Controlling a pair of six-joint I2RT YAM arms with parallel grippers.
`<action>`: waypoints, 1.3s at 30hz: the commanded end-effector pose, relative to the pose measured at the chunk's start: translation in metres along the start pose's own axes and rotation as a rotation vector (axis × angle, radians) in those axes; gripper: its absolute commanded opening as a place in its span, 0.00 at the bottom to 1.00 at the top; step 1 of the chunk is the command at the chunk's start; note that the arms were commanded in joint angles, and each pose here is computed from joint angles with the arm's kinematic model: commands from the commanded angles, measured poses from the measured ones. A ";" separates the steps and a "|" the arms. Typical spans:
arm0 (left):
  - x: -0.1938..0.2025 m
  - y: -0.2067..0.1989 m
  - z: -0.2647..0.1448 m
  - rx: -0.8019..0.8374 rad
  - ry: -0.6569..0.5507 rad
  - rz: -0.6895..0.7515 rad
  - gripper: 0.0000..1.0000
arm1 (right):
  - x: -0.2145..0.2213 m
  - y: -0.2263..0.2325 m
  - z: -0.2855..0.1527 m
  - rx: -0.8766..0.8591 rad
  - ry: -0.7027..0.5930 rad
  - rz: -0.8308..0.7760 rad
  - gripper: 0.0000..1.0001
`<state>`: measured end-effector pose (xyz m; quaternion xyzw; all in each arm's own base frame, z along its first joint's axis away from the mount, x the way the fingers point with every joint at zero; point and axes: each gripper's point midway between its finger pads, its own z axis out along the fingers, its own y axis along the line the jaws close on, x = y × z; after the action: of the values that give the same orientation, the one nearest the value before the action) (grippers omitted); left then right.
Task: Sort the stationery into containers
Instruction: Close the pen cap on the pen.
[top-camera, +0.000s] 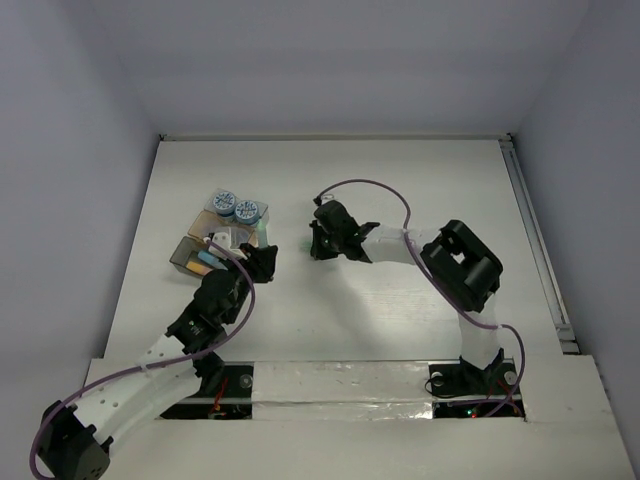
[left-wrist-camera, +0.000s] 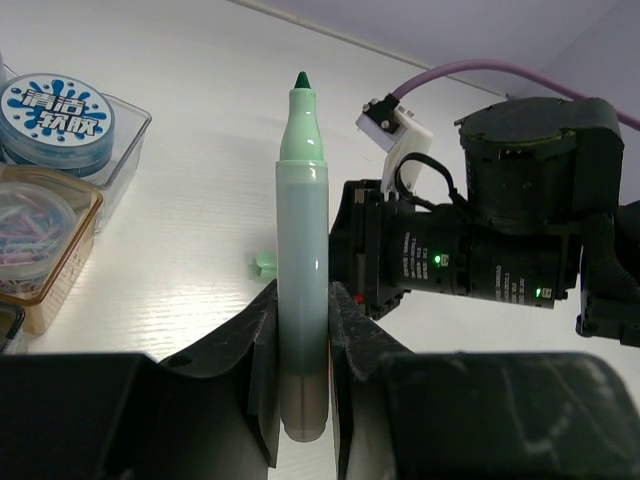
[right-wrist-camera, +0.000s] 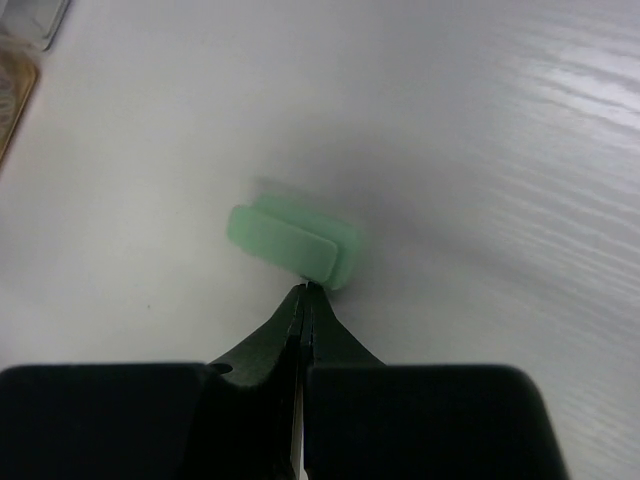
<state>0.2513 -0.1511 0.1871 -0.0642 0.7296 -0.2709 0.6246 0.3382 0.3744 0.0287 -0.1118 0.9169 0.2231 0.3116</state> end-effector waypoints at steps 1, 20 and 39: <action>-0.010 -0.006 0.003 0.027 -0.041 -0.004 0.00 | -0.018 -0.014 -0.004 0.045 -0.055 -0.003 0.00; -0.011 -0.005 0.002 0.022 -0.049 -0.005 0.00 | -0.057 0.001 0.002 -0.025 -0.113 0.025 0.17; -0.011 -0.006 0.001 0.030 -0.051 -0.008 0.00 | -0.043 0.031 -0.017 -0.145 -0.020 0.108 0.62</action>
<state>0.2519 -0.1523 0.1880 -0.0612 0.7268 -0.2726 0.6275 0.3521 0.3796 0.0607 -0.0832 0.9085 0.2752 0.3033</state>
